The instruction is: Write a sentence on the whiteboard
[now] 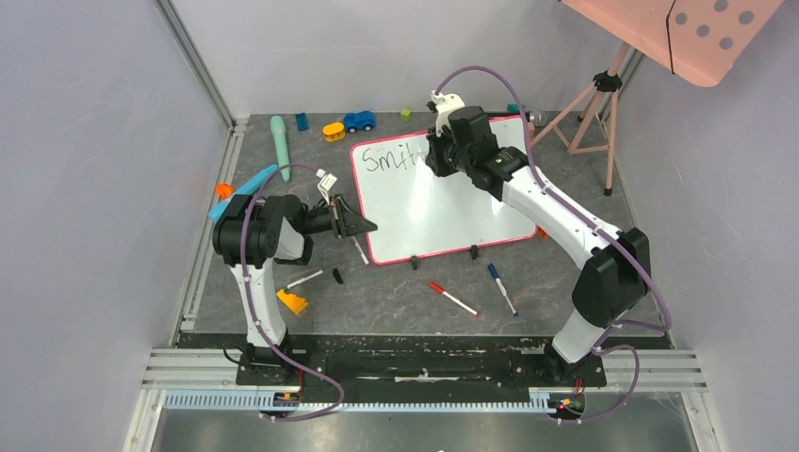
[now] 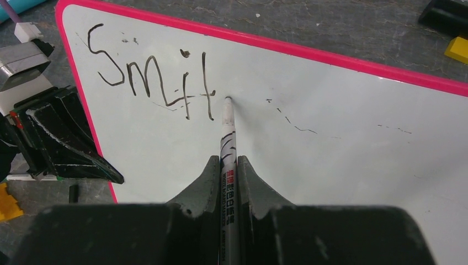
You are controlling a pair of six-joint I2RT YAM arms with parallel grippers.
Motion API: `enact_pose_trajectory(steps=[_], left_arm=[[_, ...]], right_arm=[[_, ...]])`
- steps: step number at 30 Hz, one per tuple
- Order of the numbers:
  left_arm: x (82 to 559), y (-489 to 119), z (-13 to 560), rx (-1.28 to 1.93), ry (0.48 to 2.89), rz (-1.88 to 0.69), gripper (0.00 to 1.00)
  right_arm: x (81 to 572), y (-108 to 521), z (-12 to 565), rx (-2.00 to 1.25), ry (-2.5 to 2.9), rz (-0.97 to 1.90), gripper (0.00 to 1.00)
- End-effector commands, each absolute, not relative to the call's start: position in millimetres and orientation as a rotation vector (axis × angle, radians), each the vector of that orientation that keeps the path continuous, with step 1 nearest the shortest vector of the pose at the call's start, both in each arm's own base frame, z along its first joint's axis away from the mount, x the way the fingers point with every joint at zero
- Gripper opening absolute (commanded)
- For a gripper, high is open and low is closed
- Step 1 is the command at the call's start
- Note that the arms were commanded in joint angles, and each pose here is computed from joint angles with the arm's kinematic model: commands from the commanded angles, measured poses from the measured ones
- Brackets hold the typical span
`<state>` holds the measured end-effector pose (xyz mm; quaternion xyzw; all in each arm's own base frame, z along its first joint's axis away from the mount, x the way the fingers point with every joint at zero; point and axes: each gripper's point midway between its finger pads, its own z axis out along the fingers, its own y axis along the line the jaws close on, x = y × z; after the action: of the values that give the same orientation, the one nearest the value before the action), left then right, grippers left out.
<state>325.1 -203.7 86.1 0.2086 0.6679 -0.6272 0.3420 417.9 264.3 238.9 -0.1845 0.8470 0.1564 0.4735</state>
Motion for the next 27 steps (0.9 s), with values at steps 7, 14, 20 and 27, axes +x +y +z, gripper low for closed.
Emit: enact_pose_trajectory(steps=[7,14,20,27], left_arm=[[316,-204,85,0.647,1.684,-1.605,0.03],[317,-204,85,0.646,1.683,-1.603,0.03],[317,-204,85,0.647,1.683,-1.604,0.03],[316,-204,84,0.645,1.685,-1.606,0.03]], right_arm=[[427,245,239,-0.398,2.075,0.273,0.0],[430,241,241,-0.39,2.071,0.267,0.0],[433,243,244,-0.383,2.065,0.271,0.0],[438,247,250,-0.381,2.051,0.282,0.0]])
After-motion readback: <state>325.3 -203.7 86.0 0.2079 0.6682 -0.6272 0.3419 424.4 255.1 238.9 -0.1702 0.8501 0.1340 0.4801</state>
